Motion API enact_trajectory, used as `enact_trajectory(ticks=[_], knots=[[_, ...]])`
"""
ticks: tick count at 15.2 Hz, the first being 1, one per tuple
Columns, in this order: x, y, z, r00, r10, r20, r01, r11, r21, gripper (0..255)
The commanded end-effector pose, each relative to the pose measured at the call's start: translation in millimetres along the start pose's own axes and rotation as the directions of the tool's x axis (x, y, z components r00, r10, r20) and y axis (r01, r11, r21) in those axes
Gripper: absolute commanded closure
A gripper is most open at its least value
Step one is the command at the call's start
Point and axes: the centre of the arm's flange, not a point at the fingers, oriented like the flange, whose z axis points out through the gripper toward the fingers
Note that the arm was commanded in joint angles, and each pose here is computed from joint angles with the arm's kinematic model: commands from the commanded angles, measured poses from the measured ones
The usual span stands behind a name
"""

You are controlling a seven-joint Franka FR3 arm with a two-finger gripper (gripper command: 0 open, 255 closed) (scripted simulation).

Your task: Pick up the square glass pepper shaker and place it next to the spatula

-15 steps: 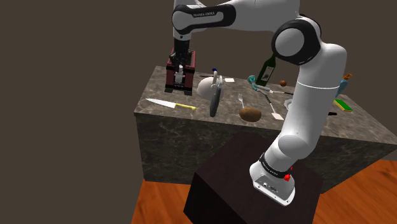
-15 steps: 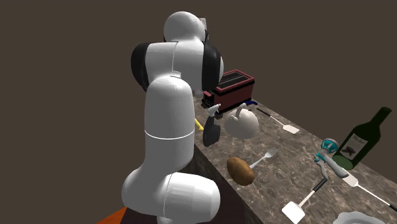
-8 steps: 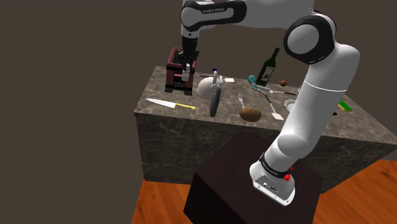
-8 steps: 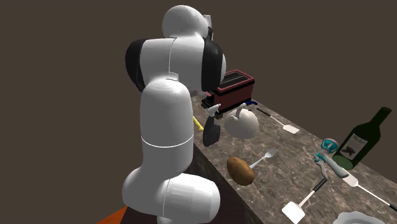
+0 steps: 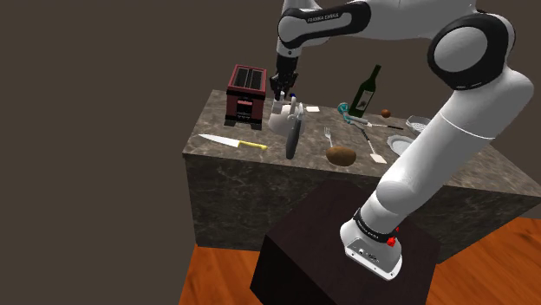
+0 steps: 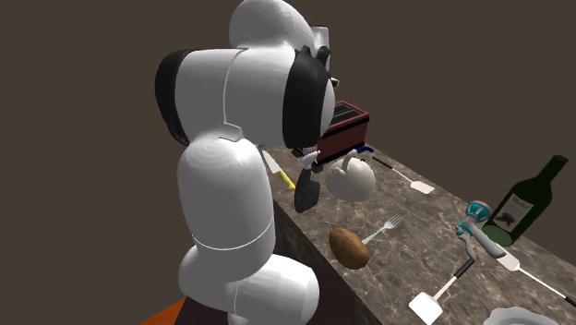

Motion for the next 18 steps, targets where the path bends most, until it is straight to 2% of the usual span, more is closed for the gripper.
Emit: enact_trajectory(ticks=[1,18], knots=[[-20,20,1,1.0,-0.001,0.0,0.001,1.0,0.001,255],[-182,176,7,1.0,-0.001,0.0,0.001,1.0,0.001,255]])
